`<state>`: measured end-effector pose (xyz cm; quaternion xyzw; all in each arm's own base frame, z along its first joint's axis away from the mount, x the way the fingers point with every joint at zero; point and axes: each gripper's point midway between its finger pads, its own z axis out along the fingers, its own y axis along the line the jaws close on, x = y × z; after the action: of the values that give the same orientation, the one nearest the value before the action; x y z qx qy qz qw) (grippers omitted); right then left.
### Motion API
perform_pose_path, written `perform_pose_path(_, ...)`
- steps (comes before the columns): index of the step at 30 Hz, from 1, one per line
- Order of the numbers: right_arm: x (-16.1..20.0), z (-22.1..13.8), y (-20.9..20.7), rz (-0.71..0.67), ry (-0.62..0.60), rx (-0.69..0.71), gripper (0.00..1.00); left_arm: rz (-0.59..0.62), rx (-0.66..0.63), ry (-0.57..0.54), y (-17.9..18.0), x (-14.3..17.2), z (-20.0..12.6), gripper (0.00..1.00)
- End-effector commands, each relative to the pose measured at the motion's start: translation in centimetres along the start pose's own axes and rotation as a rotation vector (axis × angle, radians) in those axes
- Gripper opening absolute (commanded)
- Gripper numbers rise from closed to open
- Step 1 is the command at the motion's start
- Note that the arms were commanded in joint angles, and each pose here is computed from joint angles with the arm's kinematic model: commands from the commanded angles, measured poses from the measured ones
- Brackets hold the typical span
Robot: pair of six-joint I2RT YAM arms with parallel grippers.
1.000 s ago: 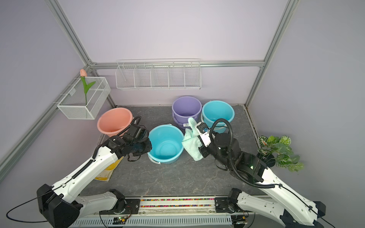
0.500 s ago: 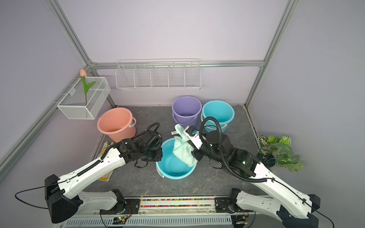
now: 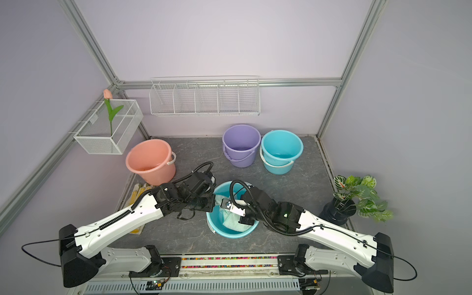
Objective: Wipe the inside of the bucket with a cloth
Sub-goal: Wipe the dirt from the inside of the bucket.
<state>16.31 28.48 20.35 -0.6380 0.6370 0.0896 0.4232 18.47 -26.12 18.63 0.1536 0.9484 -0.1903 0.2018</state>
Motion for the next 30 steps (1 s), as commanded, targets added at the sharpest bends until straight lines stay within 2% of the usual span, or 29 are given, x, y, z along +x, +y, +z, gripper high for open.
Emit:
perform_pose_path(1, -0.2, 0.6, 0.5, -0.269, -0.029, -0.004, 0.07, 0.063, 0.029, -0.048, -0.9, -0.6, -0.7, 0.00)
perform_pose_path(7, 1.5, 1.8, 1.6, -0.588, 0.008, -0.034, 0.07, 0.144, 0.034, -0.040, -1.8, 0.1, -0.7, 0.00)
perform_pose_path(16, 2.5, 4.2, 2.2, -0.905, 0.034, -0.065, 0.07, 0.228, 0.049, -0.047, -2.9, 0.6, -1.4, 0.00)
perform_pose_path(23, 2.8, 6.9, 2.5, -1.026, 0.052, -0.102, 0.07, 0.284, 0.083, -0.048, -4.1, 1.0, -1.8, 0.00)
perform_pose_path(30, 2.9, 10.1, 0.7, -1.066, 0.131, -0.023, 0.07, 0.306, 0.089, -0.037, -4.6, 1.6, -1.8, 0.00)
